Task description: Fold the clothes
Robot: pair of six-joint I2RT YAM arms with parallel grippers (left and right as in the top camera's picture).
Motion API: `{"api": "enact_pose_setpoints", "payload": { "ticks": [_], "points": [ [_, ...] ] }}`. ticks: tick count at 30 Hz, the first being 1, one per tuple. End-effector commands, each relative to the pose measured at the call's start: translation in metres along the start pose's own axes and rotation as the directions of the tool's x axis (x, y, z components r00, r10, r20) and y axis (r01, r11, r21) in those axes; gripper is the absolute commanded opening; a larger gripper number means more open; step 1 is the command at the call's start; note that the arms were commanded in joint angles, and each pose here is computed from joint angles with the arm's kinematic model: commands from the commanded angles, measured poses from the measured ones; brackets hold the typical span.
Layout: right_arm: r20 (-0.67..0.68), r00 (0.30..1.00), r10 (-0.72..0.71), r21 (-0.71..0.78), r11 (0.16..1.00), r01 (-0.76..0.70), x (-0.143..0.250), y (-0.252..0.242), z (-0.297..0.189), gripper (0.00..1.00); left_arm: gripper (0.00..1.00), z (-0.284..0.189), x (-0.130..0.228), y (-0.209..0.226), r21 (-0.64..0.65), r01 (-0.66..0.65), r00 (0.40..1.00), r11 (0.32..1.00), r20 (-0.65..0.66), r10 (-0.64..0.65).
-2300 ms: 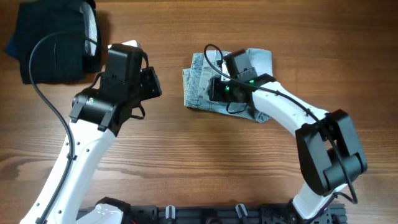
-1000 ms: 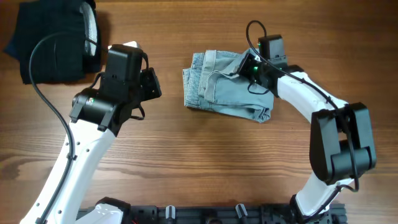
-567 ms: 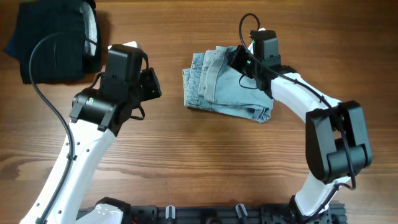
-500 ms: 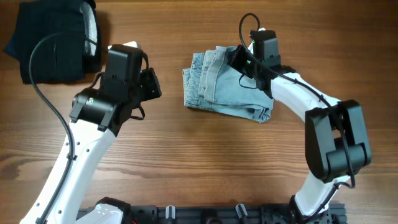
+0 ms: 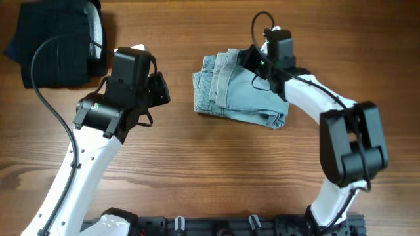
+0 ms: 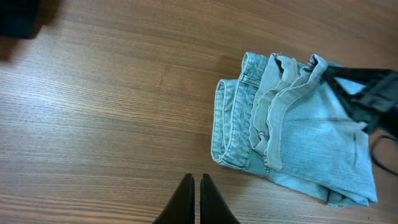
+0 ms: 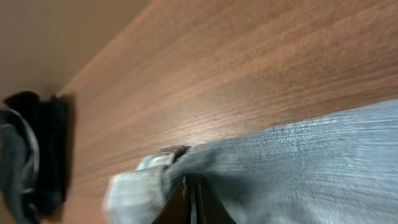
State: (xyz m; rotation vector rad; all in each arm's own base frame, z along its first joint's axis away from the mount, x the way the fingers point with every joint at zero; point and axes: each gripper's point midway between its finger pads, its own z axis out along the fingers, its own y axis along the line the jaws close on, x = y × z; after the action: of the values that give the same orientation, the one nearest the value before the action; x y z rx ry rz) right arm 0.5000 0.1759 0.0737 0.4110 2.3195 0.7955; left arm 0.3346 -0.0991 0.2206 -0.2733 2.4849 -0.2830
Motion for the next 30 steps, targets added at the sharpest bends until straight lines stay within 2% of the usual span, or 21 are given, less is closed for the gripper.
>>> {"api": "enact_pose_setpoints", "payload": {
  "ticks": [1, 5, 9, 12, 14, 17, 18, 19, 20, 23, 26, 30],
  "points": [
    [-0.022, 1.000, -0.021, 0.047, 0.999, 0.022, 0.015, -0.017, 0.023, 0.04, 0.05, -0.001, 0.001, 0.001, -0.006, 0.000, 1.000, 1.000, 0.005, 0.000],
    [-0.063, 0.998, -0.011, 0.068, 0.998, 0.015, 0.031, -0.029, 0.033, 0.04, 0.05, -0.001, 0.001, 0.001, -0.006, 0.000, 1.000, 1.000, 0.005, 0.000],
    [-0.099, 0.995, -0.031, -0.070, 0.997, 0.024, 0.026, 0.005, 0.027, 0.04, 0.05, -0.001, 0.001, 0.001, -0.007, 0.000, 1.000, 1.000, 0.004, 0.000],
    [-0.079, 0.995, -0.058, -0.157, 0.987, 0.045, 0.006, 0.042, 0.005, 0.04, 0.05, 0.002, 0.002, 0.002, -0.012, -0.001, 1.000, 1.000, -0.004, 0.001],
    [-0.033, 0.992, -0.120, -0.188, 0.976, 0.112, -0.010, 0.064, -0.019, 0.04, 0.05, 0.006, 0.003, 0.002, -0.018, -0.002, 1.000, 1.000, -0.015, 0.001],
    [-0.004, 0.990, -0.144, -0.124, 0.982, 0.143, -0.019, 0.069, -0.046, 0.06, 0.04, 0.010, 0.004, 0.002, -0.021, -0.002, 1.000, 1.000, -0.021, 0.001],
    [-0.024, 0.986, -0.166, -0.091, 0.982, 0.164, -0.014, 0.066, -0.055, 0.20, 0.04, 0.010, 0.003, 0.002, -0.019, -0.001, 1.000, 1.000, -0.017, 0.001],
    [-0.044, 0.981, -0.188, -0.082, 0.980, 0.184, -0.008, 0.066, -0.057, 0.26, 0.04, 0.010, 0.001, 0.001, -0.016, -0.001, 1.000, 1.000, -0.011, 0.001],
    [-0.082, 0.973, -0.218, -0.071, 0.975, 0.212, 0.005, 0.065, -0.058, 0.27, 0.04, 0.010, -0.001, 0.000, -0.012, 0.000, 1.000, 1.000, -0.004, 0.000],
    [-0.164, 0.945, -0.282, 0.017, 0.957, 0.288, 0.042, 0.060, -0.053, 0.41, 0.04, 0.010, -0.004, -0.002, -0.005, 0.001, 1.000, 1.000, 0.009, 0.000],
    [-0.183, 0.916, -0.356, 0.082, 0.923, 0.376, 0.068, 0.067, -0.050, 0.50, 0.04, 0.010, -0.003, -0.002, -0.005, 0.000, 1.000, 1.000, 0.008, 0.000],
    [-0.169, 0.904, -0.392, 0.171, 0.892, 0.419, 0.086, 0.072, -0.049, 0.59, 0.04, 0.010, -0.003, -0.001, -0.007, 0.000, 1.000, 1.000, 0.004, 0.000]
  ]
}}
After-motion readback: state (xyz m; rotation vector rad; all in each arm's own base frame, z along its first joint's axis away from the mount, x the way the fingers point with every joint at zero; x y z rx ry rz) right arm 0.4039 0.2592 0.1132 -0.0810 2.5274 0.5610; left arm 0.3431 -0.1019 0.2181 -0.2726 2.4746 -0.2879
